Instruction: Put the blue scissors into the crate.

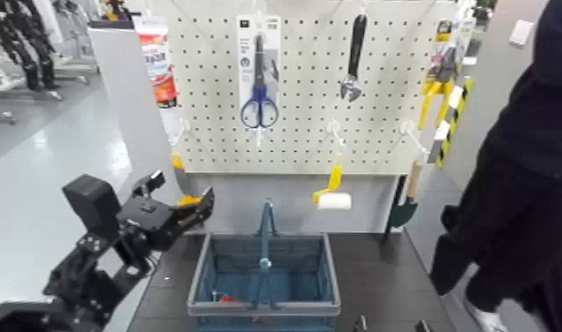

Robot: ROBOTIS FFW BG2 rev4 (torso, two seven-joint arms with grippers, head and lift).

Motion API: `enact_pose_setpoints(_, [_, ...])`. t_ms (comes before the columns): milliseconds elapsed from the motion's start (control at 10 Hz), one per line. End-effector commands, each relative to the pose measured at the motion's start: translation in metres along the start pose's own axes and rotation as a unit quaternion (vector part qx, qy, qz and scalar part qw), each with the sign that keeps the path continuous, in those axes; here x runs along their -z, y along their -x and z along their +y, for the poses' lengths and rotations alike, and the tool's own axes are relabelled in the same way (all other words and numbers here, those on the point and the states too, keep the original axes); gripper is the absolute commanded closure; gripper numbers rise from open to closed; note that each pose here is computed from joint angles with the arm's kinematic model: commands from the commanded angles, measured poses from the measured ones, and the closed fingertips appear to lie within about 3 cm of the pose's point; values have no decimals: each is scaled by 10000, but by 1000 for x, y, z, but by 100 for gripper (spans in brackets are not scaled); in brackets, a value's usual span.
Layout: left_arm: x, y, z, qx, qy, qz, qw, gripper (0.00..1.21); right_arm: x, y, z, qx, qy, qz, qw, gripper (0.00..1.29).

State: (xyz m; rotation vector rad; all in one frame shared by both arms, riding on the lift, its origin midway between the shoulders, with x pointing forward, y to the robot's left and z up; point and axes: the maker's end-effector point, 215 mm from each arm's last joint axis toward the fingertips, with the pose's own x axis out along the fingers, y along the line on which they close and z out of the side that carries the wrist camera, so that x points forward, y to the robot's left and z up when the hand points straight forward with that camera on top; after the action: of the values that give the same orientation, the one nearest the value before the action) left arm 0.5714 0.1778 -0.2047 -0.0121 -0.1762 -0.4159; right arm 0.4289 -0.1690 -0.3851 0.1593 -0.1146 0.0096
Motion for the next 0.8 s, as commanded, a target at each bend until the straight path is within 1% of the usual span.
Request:
enact_pose_setpoints(100, [-20, -12, 11, 72, -70, -110, 9999, 17, -1, -1, 1, -13, -12, -10, 10000, 15])
enact_pose_setpoints(300, [-38, -28, 6, 322, -82, -262, 9991, 17, -2, -2, 2, -35, -24, -18, 10000, 15])
enact_pose_setpoints(800, [-67, -63, -1, 725, -69, -578, 9957, 21, -5, -3, 3, -56, -30, -48, 10000, 15])
